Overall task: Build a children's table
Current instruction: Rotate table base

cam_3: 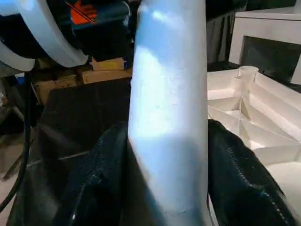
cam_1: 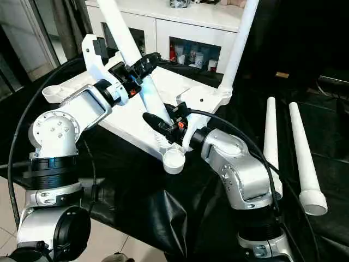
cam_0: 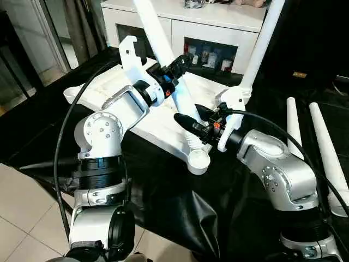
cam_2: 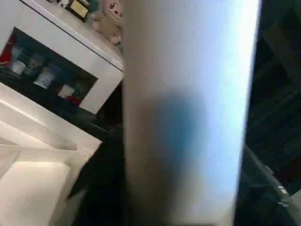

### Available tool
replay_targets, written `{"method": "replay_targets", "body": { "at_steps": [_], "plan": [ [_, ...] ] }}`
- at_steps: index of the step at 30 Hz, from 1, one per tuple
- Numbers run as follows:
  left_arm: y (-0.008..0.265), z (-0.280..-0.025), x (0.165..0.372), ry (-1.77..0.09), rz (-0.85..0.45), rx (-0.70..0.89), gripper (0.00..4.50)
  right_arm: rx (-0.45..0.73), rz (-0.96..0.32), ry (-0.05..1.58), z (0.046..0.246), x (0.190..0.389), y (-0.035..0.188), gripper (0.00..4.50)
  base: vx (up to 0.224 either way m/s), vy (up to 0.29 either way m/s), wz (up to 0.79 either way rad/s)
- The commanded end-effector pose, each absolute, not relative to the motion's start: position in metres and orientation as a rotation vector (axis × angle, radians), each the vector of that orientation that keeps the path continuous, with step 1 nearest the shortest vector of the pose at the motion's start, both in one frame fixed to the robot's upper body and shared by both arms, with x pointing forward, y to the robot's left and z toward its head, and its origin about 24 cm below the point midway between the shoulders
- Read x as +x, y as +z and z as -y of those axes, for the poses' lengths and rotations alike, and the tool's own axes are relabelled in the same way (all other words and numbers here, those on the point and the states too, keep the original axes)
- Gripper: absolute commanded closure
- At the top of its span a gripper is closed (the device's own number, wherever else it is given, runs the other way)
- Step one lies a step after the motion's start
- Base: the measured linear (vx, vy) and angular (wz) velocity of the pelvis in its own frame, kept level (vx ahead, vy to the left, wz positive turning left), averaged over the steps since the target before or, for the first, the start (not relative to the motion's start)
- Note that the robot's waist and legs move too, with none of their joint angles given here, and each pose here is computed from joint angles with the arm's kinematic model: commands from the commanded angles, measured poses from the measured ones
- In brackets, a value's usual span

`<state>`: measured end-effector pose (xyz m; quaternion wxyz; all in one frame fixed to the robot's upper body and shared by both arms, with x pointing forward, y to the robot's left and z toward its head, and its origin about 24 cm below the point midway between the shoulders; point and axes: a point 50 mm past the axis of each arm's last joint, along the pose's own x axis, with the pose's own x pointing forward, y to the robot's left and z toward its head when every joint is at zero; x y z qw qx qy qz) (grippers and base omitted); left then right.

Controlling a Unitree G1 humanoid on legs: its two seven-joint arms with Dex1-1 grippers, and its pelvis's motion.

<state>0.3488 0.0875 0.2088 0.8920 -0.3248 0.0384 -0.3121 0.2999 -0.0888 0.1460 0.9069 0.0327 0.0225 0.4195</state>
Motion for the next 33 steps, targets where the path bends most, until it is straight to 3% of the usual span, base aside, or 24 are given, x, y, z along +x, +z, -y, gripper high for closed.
{"method": "replay_targets", "body": {
  "at_steps": [1,7,9,10,14,18,24,25,26,33],
  "plan": [
    [0.21,-0.086,0.348,-0.646,-0.085,-0.663,2.36,0.041,0.012,0.877,0.085,0.301,0.157,2.57,0.0,0.0,0.0],
    [0.212,-0.083,0.346,-0.689,-0.074,-0.618,2.63,0.026,0.017,0.876,0.085,0.302,0.157,2.57,0.0,0.0,0.0],
    [0.215,-0.081,0.339,-0.797,-0.046,-0.576,2.63,0.039,0.035,0.885,0.085,0.302,0.16,2.57,0.0,0.0,0.0],
    [0.215,-0.081,0.339,-0.797,-0.046,-0.576,2.64,0.039,0.035,0.885,0.085,0.302,0.16,2.01,0.0,0.0,0.0],
    [0.22,-0.08,0.328,-0.977,-0.028,-0.538,2.64,0.128,0.03,0.946,0.088,0.301,0.163,1.83,0.0,0.0,0.0],
    [0.223,-0.084,0.31,-1.244,-0.016,-0.449,2.64,0.186,-0.071,1.137,0.096,0.291,0.161,1.42,0.0,0.0,0.0],
    [0.235,-0.085,0.299,-1.401,0.042,-0.431,2.64,0.136,-0.206,1.292,0.1,0.278,0.147,1.42,0.0,0.0,0.0],
    [0.243,-0.087,0.295,-1.462,0.099,-0.457,2.64,0.125,-0.262,1.31,0.101,0.275,0.141,1.7,0.0,0.0,0.0],
    [0.246,-0.087,0.294,-1.48,0.118,-0.47,2.64,0.127,-0.281,1.307,0.102,0.275,0.139,1.7,0.0,0.0,0.0],
    [0.246,-0.088,0.293,-1.512,0.128,-0.47,2.64,0.143,-0.302,1.28,0.103,0.279,0.138,2.28,0.0,0.0,0.0]
  ]
}}
